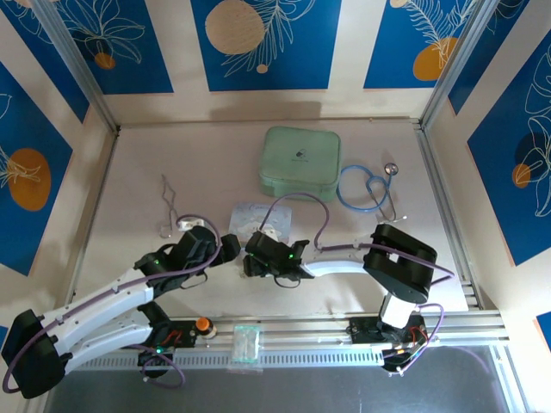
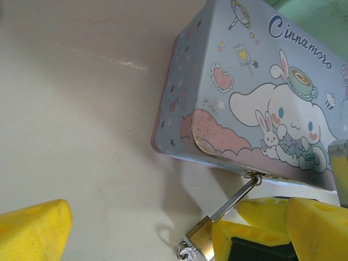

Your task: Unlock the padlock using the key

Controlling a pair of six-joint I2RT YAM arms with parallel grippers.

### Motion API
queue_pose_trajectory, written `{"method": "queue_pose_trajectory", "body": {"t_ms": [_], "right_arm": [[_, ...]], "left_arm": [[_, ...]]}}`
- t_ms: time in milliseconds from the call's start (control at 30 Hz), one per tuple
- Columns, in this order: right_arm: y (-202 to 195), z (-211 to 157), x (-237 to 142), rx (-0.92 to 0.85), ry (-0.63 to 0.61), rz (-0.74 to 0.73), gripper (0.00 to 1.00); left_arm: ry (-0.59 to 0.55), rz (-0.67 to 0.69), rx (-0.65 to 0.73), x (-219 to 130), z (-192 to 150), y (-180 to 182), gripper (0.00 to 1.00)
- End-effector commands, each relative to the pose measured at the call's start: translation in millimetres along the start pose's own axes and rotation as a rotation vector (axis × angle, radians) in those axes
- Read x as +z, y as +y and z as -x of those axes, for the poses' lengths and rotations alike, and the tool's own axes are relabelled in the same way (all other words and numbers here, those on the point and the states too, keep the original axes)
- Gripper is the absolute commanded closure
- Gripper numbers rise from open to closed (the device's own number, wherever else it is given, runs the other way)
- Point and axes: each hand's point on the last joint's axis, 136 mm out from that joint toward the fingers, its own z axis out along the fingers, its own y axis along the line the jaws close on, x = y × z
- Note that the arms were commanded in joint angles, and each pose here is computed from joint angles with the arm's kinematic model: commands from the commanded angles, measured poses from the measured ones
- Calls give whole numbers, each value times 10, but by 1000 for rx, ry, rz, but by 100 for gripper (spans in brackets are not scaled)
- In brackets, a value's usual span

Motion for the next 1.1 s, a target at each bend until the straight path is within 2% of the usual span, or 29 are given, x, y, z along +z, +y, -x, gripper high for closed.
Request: {"method": "queue_pose_trajectory", "body": {"t_ms": [0, 300, 600, 833, 900, 967, 1067], "right_arm": [[92, -54, 38, -25, 26, 8, 46], [155, -157, 139, -21, 64, 2, 50], [-106, -411, 163, 40, 144, -71, 64], [-225, -515, 133, 119, 172, -28, 73], [-265, -543, 115, 138, 174, -21, 75], [-302, -583, 106, 156, 177, -6, 80], [-377, -626, 102, 189, 180, 1, 82]], "left_arm": [[1, 5, -20, 32, -23, 55, 1], [-9, 11, -20, 37, -6, 62, 1], [-18, 24, -19, 29, 13, 87, 1], [-29, 18, -18, 37, 47, 59, 2], [-38, 11, 15, 36, 81, 15, 3], [-51, -1, 102, 20, 167, -99, 3], [-76, 25, 222, -16, 320, -207, 1]]}}
